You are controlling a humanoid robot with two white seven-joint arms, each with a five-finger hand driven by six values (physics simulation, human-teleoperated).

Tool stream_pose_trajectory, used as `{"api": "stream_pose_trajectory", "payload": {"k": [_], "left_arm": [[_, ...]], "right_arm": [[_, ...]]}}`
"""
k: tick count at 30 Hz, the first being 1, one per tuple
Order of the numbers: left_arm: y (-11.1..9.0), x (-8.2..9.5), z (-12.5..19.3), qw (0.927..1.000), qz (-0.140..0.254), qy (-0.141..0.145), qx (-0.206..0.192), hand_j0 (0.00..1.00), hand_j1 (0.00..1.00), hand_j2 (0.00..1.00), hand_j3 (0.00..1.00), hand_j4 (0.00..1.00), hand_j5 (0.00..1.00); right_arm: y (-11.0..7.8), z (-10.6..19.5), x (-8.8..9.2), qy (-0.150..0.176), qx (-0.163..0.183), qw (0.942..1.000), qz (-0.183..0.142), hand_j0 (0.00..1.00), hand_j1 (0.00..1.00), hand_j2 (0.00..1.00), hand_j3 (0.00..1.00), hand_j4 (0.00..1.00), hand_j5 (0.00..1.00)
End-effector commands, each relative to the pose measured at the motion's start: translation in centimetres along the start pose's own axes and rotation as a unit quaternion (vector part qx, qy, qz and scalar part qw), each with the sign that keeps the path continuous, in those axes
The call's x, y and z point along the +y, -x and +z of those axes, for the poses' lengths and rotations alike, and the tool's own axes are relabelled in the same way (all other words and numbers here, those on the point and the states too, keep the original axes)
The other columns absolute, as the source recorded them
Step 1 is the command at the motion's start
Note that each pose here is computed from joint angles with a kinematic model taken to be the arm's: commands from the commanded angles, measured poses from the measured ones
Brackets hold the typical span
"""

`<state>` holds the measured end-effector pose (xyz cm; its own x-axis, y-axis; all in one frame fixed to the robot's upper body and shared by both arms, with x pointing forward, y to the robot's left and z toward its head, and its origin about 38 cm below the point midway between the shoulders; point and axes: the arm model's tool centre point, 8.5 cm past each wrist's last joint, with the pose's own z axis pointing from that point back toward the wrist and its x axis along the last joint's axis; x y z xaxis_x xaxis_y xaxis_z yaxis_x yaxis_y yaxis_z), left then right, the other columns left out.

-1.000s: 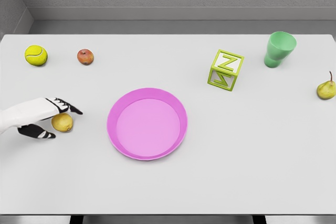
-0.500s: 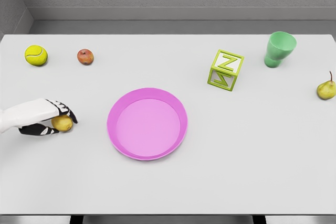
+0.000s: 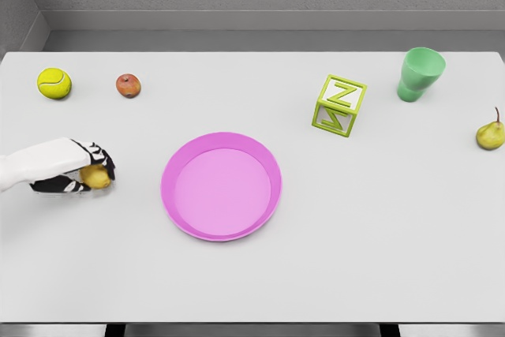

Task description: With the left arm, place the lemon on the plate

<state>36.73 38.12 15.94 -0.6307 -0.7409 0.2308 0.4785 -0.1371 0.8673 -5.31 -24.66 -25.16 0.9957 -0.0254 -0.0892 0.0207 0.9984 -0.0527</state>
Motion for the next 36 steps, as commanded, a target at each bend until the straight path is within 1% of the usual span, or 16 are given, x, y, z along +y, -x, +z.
{"api": "stream_pose_trajectory", "payload": {"k": [1, 5, 9, 13, 16, 17, 22, 25, 28, 31, 34, 36], "left_arm": [[-0.1, 0.4, 0.1, 1.0, 0.001, -0.006, -0.001, 0.5, 0.5, 0.5, 0.5, 0.5, 0.5], [-0.2, 1.6, 0.2, 0.9998, -0.008, -0.02, -0.004, 0.5, 0.5, 0.5, 0.5, 0.5, 0.5], [-1.5, 2.5, -1.5, 0.9985, -0.009, -0.046, -0.027, 0.49, 0.49, 0.49, 0.49, 0.49, 0.49], [-2.6, 3.3, -2.7, 0.9967, -0.011, -0.066, -0.045, 0.49, 0.49, 0.49, 0.49, 0.49, 0.49], [-3.3, 3.3, -3.7, 0.9954, -0.006, -0.077, -0.057, 0.49, 0.49, 0.49, 0.49, 0.49, 0.49], [-3.8, 3.4, -4.0, 0.9946, -0.008, -0.08, -0.065, 0.49, 0.49, 0.49, 0.49, 0.49, 0.49], [-5.0, 4.0, -5.0, 0.9921, -0.01, -0.094, -0.083, 0.49, 0.49, 0.49, 0.49, 0.49, 0.49], [-5.4, 4.1, -5.4, 0.9911, -0.01, -0.099, -0.088, 0.49, 0.49, 0.49, 0.49, 0.49, 0.49], [-6.5, 4.2, -6.5, 0.9888, -0.011, -0.108, -0.102, 0.49, 0.49, 0.49, 0.49, 0.49, 0.49], [-7.5, 4.0, -7.0, 0.9879, -0.018, -0.102, -0.115, 0.49, 0.49, 0.49, 0.49, 0.49, 0.49], [-8.4, 4.0, -7.6, 0.9862, -0.019, -0.104, -0.128, 0.49, 0.49, 0.49, 0.49, 0.49, 0.49], [-9.4, 3.7, -8.1, 0.9848, -0.024, -0.097, -0.142, 0.5, 0.5, 0.5, 0.5, 0.5, 0.5]], "right_arm": [[0.0, 0.0, 0.0, 0.0, 0.0, 1.0, -0.001, 1.0, 1.0, 1.0, 1.0, 1.0, 1.0], [0.0, 0.0, 0.0, 0.0, 0.0, 1.0, 0.0, 1.0, 1.0, 1.0, 1.0, 1.0, 1.0], [0.0, 0.0, 0.0, 0.0, 0.0, 1.0, 0.0, 1.0, 1.0, 1.0, 1.0, 1.0, 1.0], [0.0, 0.0, 0.0, 0.0, 0.0, 1.0, 0.0, 1.0, 1.0, 1.0, 1.0, 1.0, 1.0], [0.0, 0.0, 0.0, -0.001, 0.0, 1.0, 0.0, 1.0, 1.0, 1.0, 1.0, 1.0, 1.0], [0.0, 0.0, 0.0, 0.0, 0.0, 1.0, -0.001, 1.0, 1.0, 1.0, 1.0, 1.0, 1.0], [0.0, 0.0, 0.0, 0.0, 0.0, 1.0, 0.0, 1.0, 1.0, 1.0, 1.0, 1.0, 1.0], [0.0, 0.0, 0.0, 0.0, 0.0, 1.0, 0.0, 1.0, 1.0, 1.0, 1.0, 1.0, 1.0], [0.0, 0.0, 0.0, 0.0, 0.0, 1.0, 0.0, 1.0, 1.0, 1.0, 1.0, 1.0, 1.0], [0.0, 0.0, 0.0, 0.0, 0.0, 1.0, 0.0, 1.0, 1.0, 1.0, 1.0, 1.0, 1.0], [0.0, 0.0, 0.0, 0.0, 0.0, 1.0, 0.0, 1.0, 1.0, 1.0, 1.0, 1.0, 1.0], [-0.1, 0.0, 0.0, 0.0, -0.001, 1.0, 0.0, 1.0, 1.0, 1.0, 1.0, 1.0, 1.0]]}}
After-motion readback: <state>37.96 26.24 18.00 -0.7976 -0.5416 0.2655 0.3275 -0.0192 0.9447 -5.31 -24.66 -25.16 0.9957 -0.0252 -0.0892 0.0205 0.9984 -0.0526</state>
